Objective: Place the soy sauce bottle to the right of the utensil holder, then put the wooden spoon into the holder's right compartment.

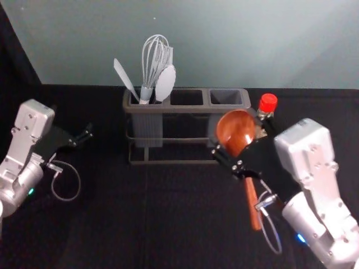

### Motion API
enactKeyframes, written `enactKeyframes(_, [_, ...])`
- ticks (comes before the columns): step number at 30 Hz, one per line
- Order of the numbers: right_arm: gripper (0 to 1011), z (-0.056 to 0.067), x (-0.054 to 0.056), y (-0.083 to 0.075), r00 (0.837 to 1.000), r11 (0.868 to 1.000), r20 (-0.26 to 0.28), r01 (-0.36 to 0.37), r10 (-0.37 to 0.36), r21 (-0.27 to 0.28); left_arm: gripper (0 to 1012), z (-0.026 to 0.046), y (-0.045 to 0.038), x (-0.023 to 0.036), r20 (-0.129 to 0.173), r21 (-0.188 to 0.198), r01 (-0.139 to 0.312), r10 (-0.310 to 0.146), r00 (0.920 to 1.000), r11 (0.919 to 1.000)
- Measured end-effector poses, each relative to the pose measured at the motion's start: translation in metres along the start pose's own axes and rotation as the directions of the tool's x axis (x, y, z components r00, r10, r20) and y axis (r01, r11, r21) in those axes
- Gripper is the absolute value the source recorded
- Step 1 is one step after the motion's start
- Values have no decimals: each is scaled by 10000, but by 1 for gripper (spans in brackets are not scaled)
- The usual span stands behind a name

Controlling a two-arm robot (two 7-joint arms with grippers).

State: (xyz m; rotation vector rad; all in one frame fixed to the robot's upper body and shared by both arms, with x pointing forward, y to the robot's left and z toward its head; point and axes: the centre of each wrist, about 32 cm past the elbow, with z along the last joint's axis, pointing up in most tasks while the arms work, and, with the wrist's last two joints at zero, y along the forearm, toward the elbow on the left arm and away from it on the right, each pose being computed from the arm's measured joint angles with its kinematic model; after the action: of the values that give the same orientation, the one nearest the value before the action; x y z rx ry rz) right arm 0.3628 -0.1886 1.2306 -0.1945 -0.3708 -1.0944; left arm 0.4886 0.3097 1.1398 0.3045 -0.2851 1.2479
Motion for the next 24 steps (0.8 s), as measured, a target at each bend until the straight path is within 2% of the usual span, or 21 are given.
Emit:
enactKeyframes(4, [842, -95, 15, -78, 9998, 9968, 187, 87, -102, 794, 1011, 0, 0, 0, 0, 0, 0, 0, 10000, 10000])
enactKeyframes(7, [842, -151, 24, -121, 9996, 9934, 257, 74, -104, 1141, 1011, 0, 0, 0, 0, 0, 0, 0, 10000, 10000])
enactKeyframes(13, [842, -192, 29, -155, 9997, 9933, 231, 97, -124, 1155, 1011, 0, 0, 0, 0, 0, 0, 0, 10000, 10000])
enactKeyframes(24, [842, -189, 27, -149, 9997, 9930, 229, 95, -123, 1174, 1011, 0, 0, 0, 0, -1, 0, 0, 10000, 10000])
